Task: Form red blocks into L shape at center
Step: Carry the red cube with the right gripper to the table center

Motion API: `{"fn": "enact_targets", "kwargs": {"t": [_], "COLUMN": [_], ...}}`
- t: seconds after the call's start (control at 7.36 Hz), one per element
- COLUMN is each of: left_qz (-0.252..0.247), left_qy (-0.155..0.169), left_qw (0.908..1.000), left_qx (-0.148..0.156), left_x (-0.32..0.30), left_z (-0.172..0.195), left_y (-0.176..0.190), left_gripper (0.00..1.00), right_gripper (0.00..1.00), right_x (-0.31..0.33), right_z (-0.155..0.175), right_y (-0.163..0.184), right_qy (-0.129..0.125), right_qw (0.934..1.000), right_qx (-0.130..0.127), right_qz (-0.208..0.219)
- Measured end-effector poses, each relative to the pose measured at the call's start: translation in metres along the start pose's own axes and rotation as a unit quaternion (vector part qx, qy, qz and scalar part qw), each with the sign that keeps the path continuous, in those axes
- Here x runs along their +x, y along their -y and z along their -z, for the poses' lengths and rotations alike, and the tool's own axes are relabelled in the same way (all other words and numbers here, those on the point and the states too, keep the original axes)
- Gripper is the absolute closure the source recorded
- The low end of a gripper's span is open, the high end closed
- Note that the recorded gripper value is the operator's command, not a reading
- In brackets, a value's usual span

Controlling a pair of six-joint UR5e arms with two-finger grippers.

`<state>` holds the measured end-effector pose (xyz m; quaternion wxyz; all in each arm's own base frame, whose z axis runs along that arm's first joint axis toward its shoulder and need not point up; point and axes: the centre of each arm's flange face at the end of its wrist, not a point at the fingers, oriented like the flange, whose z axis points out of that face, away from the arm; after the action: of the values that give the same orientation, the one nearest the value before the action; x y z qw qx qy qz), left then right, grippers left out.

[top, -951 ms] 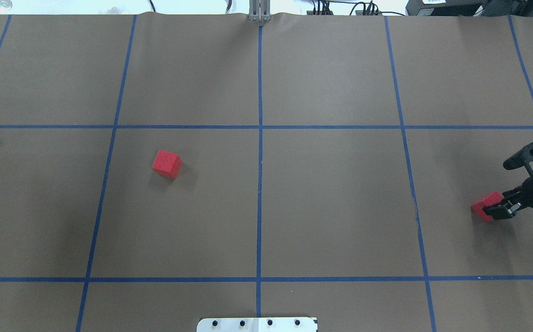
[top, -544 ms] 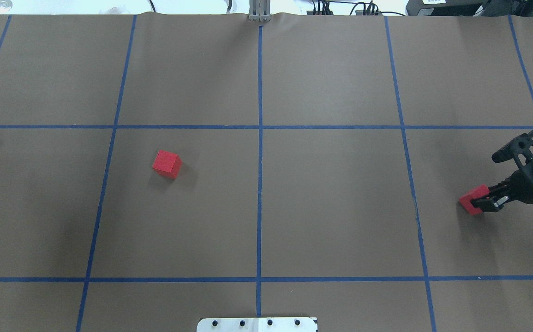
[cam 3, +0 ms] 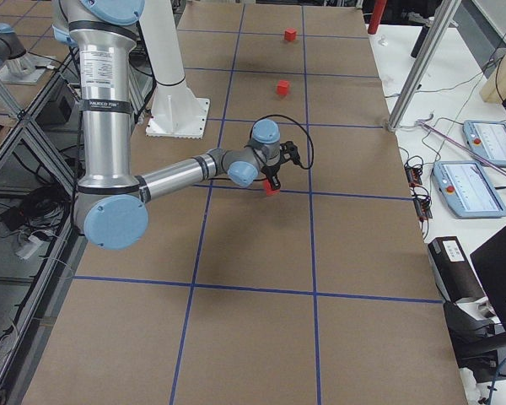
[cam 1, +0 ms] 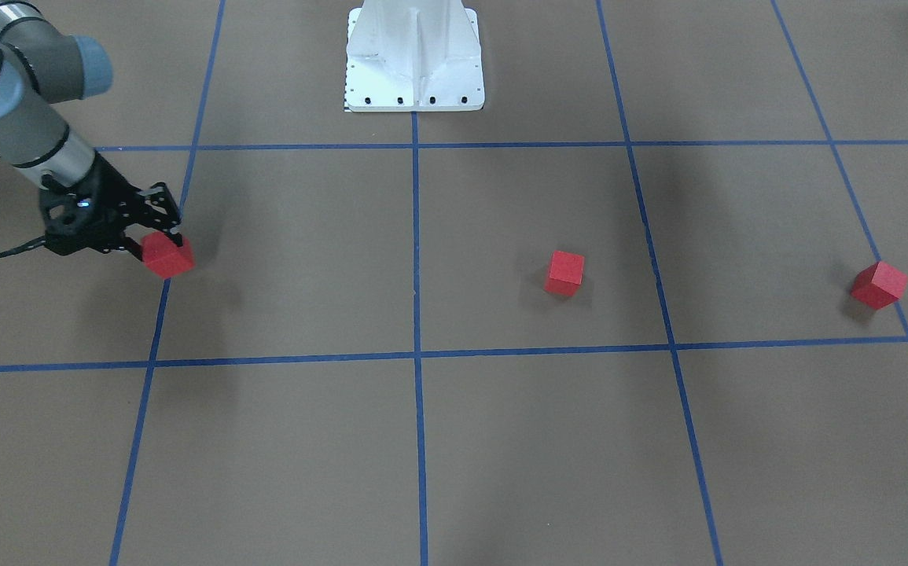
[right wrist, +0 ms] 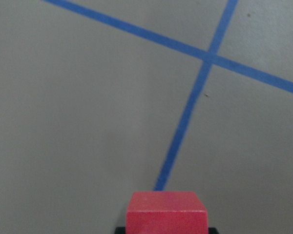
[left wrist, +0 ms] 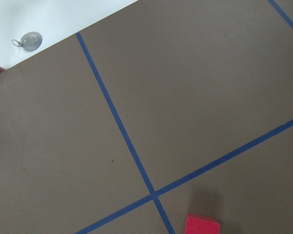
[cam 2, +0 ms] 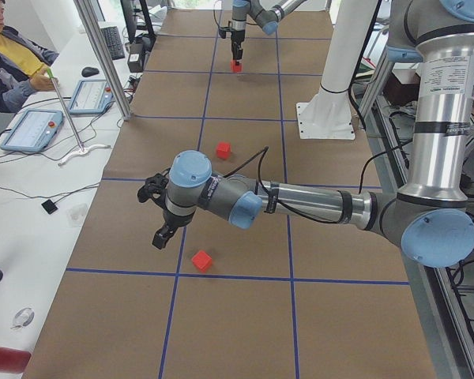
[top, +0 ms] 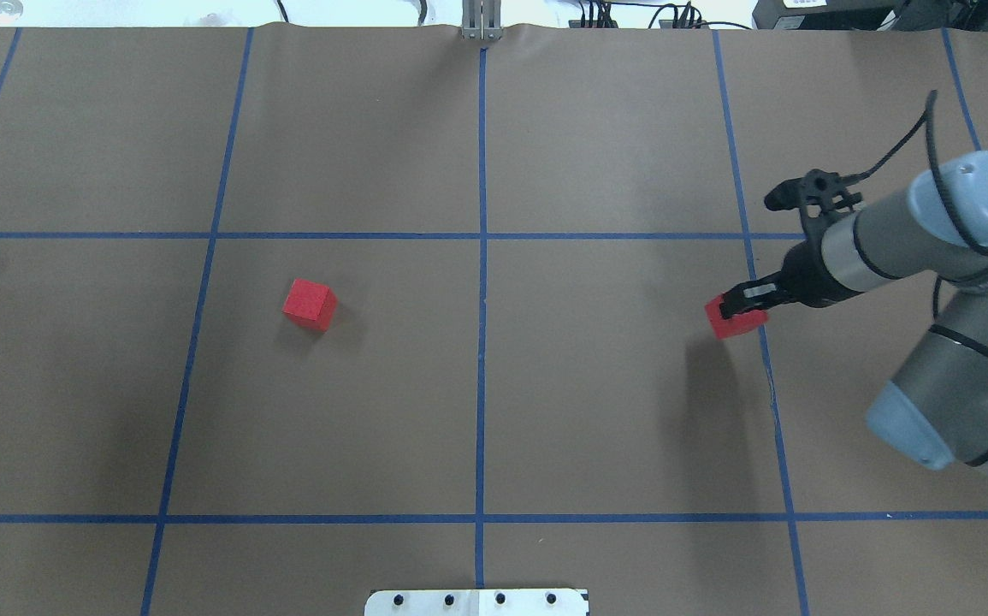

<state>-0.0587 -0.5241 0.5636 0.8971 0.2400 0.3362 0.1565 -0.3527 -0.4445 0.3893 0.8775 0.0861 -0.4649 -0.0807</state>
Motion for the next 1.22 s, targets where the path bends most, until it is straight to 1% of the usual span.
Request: {"fn": "enact_targets", "kwargs": {"t": [0.14,0.27,0.41,0.54,0.68,0.82,0.95,1.09,1.22], "left_qz": [0.001,0.001,0.001,0.001,0.001,0.001,0.001,0.001,0.001], "left_qy": [0.000,0.000,0.000,0.000,0.000,0.000,0.000,0.000,0.000], "left_qw": [1.0000,1.0000,1.0000,1.0000,1.0000,1.0000,1.0000,1.0000,1.0000], "left_qx": [0.000,0.000,0.000,0.000,-0.001,-0.001,-0.001,-0.001,-0.001], "left_x": [0.000,0.000,0.000,0.000,0.000,0.000,0.000,0.000,0.000], "left_z": [0.000,0.000,0.000,0.000,-0.001,-0.001,-0.001,-0.001,-0.001], "left_y": [0.000,0.000,0.000,0.000,0.000,0.000,0.000,0.000,0.000], "left_gripper": [0.00,0.00,0.00,0.00,0.00,0.00,0.00,0.00,0.00], "right_gripper": [1.00,1.00,1.00,1.00,1.00,1.00,0.99,0.96,0.89], "right_x": [-0.064,-0.132,-0.195,-0.247,-0.285,-0.311,-0.324,-0.329,-0.330], "right_z": [-0.009,-0.019,-0.030,-0.044,-0.061,-0.077,-0.087,-0.093,-0.096], "right_y": [0.011,0.015,0.013,0.013,0.015,0.018,0.018,0.017,0.015], "right_qy": [-0.002,-0.018,-0.035,-0.047,-0.058,-0.069,-0.076,-0.080,-0.085], "right_qw": [0.9992,0.9975,0.9950,0.9921,0.9901,0.9889,0.9884,0.9883,0.9883], "right_qx": [-0.008,-0.009,-0.005,0.000,0.006,0.009,0.009,0.007,0.004], "right_qz": [-0.038,-0.068,-0.094,-0.116,-0.128,-0.131,-0.132,-0.129,-0.127]}}
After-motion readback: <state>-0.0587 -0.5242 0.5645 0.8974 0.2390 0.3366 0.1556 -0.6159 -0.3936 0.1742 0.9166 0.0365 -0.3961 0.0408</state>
